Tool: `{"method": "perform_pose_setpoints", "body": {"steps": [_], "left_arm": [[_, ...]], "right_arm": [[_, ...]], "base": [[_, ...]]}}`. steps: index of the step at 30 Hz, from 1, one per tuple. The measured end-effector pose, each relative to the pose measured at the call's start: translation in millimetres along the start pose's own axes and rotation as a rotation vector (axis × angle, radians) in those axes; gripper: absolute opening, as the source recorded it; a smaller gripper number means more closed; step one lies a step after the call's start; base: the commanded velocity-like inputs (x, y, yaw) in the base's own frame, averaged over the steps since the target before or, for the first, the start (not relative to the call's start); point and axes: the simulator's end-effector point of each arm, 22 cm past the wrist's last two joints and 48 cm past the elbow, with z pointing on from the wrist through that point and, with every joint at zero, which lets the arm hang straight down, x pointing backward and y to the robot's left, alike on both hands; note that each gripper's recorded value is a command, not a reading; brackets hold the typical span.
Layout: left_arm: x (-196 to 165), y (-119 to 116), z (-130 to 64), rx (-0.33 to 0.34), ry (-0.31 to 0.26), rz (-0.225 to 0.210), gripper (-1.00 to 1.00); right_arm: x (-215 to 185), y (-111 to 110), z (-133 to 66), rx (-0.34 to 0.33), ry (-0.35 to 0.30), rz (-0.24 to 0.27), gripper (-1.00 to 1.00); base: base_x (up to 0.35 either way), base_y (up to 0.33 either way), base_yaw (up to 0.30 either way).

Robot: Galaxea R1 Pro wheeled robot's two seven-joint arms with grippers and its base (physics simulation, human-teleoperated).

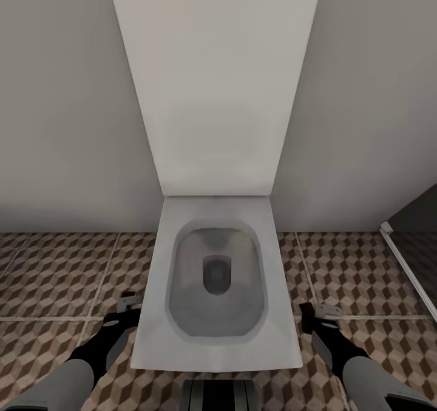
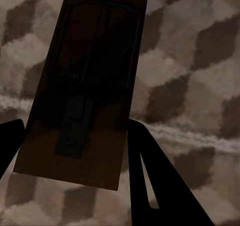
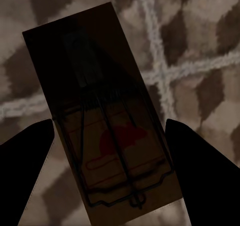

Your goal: Take the four mousetraps from the cabinet in the bathroom and place them on the bathroom floor. Make sure all four end up on the same floor surface, and ensure that at least two of them are either under or directly next to the same bathroom sink.

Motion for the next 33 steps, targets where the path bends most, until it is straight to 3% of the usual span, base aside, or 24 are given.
{"method": "perform_pose_setpoints", "body": {"steps": [28, 33], "left_arm": [[-1, -3, -0.5, 0.004, -0.002, -0.010, -1.00], [10, -4, 5.3, 0.003, 0.018, -0.005, -1.00]], "right_arm": [[-2, 2, -0.4, -0.007, -0.003, -0.008, -1.00], [8, 3, 5.8, -0.007, 0.016, -0.014, -1.00]], "base": [[0.000, 0.000, 0.000], [0.000, 0.000, 0.000]]}}
